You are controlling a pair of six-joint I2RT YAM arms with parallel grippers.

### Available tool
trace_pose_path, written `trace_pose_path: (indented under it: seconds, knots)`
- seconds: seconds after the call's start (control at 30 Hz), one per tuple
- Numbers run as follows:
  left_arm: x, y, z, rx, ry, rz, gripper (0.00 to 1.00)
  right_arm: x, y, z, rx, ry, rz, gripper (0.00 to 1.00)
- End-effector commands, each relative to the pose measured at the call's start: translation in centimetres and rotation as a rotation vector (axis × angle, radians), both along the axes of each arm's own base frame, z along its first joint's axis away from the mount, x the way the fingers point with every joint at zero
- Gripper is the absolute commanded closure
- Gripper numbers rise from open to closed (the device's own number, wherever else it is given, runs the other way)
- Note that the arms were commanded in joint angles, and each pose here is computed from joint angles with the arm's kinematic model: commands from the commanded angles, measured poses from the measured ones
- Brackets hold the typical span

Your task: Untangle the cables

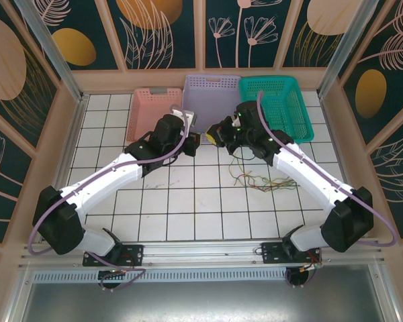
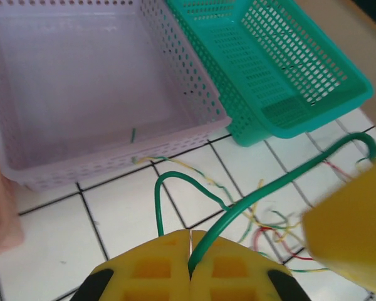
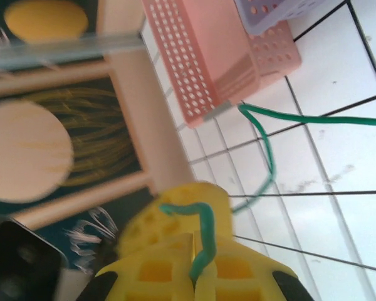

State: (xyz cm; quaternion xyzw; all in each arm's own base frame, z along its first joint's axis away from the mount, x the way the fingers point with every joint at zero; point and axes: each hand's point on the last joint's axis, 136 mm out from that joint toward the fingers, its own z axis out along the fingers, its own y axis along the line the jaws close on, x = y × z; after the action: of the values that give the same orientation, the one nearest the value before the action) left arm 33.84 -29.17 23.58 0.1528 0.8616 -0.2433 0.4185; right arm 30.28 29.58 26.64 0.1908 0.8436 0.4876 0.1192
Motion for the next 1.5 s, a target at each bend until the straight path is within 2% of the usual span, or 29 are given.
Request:
trace_pose_path:
  seconds: [0.0, 0.13, 0.33, 0.57, 0.67, 0.8, 0.93, 1.0, 1.07, 1.1, 1.2, 1.27, 1.33, 1.4, 1.47]
  knots:
    - [1.0, 2.4, -0.2, 0.181, -0.081, 0.023, 1.0, -4.3, -1.3, 0.4, -0.154, -0.205, 0.304, 1.0]
    - [0.9, 2.8, 0.0, 0.254, -0.139, -0.025, 1.0, -7.0, -3.3, -2.2, -0.316, -0.267, 0.47, 1.0]
    - [0.7, 3.9, 0.1, 0.369, -0.219, -0.064, 1.0, -7.7, -5.9, -4.5, -0.533, -0.335, 0.574, 1.0]
    - [0.4, 4.7, 0.2, 0.463, -0.288, -0.11, 1.0, -9.0, -6.2, -5.8, -0.746, -0.47, 0.733, 1.0]
    - [-0.1, 4.4, 0.1, 0.453, -0.286, -0.144, 1.0, -8.2, -6.2, -4.2, -0.772, -0.547, 0.709, 1.0]
    - [-0.8, 4.0, 0.4, 0.397, -0.278, -0.156, 1.0, -7.8, -5.1, -1.6, -0.708, -0.648, 0.677, 1.0]
    - [-0.8, 4.4, 0.5, 0.392, -0.266, -0.129, 1.0, -7.7, -5.5, -2.0, -0.734, -0.644, 0.695, 1.0]
    - [-1.0, 4.0, 0.9, 0.334, -0.233, -0.119, 0.72, -7.5, -5.3, -1.6, -0.696, -0.645, 0.686, 1.0]
    - [-1.5, 3.0, 1.2, 0.239, -0.162, -0.118, 0.51, -6.7, -5.0, -0.8, -0.648, -0.638, 0.637, 1.0]
    - [-1.6, 2.6, 1.3, 0.184, -0.114, -0.096, 0.45, -6.0, -5.0, -0.2, -0.631, -0.633, 0.597, 1.0]
    - [-1.6, 2.4, 2.0, 0.026, 0.005, 0.023, 0.32, -3.8, -5.8, 1.5, -0.57, -0.617, 0.45, 1.0]
    - [-1.3, 3.1, 2.5, -0.069, 0.081, 0.144, 0.26, -3.3, -5.8, 2.5, -0.511, -0.638, 0.407, 1.0]
    - [-1.1, 3.3, 3.2, -0.188, 0.162, 0.228, 0.24, -3.5, -5.5, 3.2, -0.473, -0.672, 0.406, 1.0]
    - [-1.0, 2.7, 3.7, -0.315, 0.245, 0.253, 0.24, -3.9, -5.1, 3.1, -0.459, -0.701, 0.437, 1.0]
    - [-0.4, 2.6, 4.2, -0.36, 0.282, 0.258, 0.24, -4.5, -5.0, 3.0, -0.477, -0.745, 0.483, 1.0]
